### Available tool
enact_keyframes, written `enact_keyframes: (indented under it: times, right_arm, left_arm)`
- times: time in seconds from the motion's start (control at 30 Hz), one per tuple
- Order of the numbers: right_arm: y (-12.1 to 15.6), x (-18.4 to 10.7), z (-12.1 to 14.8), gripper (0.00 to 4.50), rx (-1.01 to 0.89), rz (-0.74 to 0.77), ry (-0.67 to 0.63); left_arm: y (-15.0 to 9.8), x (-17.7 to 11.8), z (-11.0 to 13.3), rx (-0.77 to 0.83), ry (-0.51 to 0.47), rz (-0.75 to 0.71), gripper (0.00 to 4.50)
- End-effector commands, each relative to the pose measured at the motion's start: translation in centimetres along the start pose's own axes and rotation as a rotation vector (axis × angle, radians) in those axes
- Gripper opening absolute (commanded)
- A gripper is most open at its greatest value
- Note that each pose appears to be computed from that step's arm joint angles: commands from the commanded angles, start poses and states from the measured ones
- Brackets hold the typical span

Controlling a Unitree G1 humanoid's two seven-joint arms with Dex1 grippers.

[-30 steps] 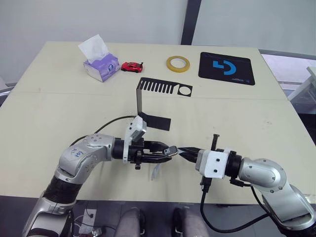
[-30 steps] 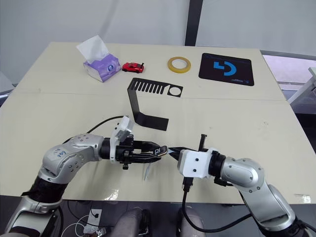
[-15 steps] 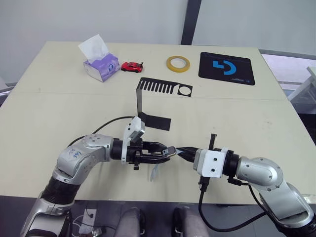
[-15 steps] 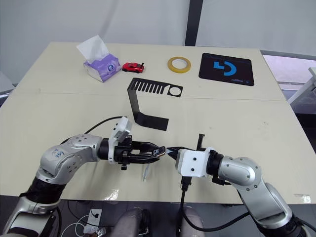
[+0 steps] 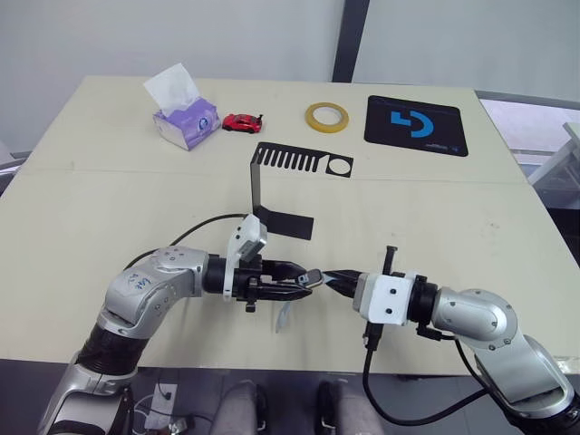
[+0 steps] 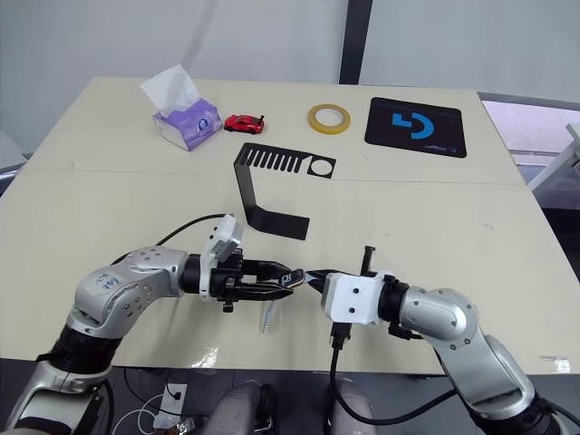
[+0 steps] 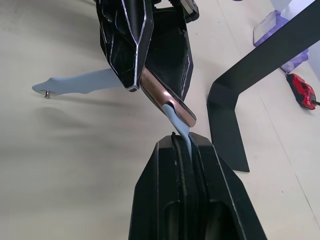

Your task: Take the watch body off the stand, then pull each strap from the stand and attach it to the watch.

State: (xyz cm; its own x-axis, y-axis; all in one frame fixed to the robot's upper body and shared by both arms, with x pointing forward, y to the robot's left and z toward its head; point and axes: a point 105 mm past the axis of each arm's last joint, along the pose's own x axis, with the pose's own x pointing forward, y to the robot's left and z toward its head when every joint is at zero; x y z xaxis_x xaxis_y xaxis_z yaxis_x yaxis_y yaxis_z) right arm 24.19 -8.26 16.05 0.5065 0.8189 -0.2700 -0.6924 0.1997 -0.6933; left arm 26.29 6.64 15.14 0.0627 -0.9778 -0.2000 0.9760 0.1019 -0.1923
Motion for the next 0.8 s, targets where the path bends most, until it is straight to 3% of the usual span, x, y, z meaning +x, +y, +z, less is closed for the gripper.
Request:
enact_keyframes:
  times: [0.03,0.8]
  right_arm:
    - [-0.22,0.14,0.97,0.06,-0.025,-0.014,-0.033]
    - [-0.13,0.50,0.89,0.06,-0.025,-0.011,-0.026]
  left_arm:
    - [-1.18,0.64,0.71,0.038,-0.010,-0.059,1.63]
    - [-1.30,0.87,0.92,0.033,-0.014,-0.063,1.63]
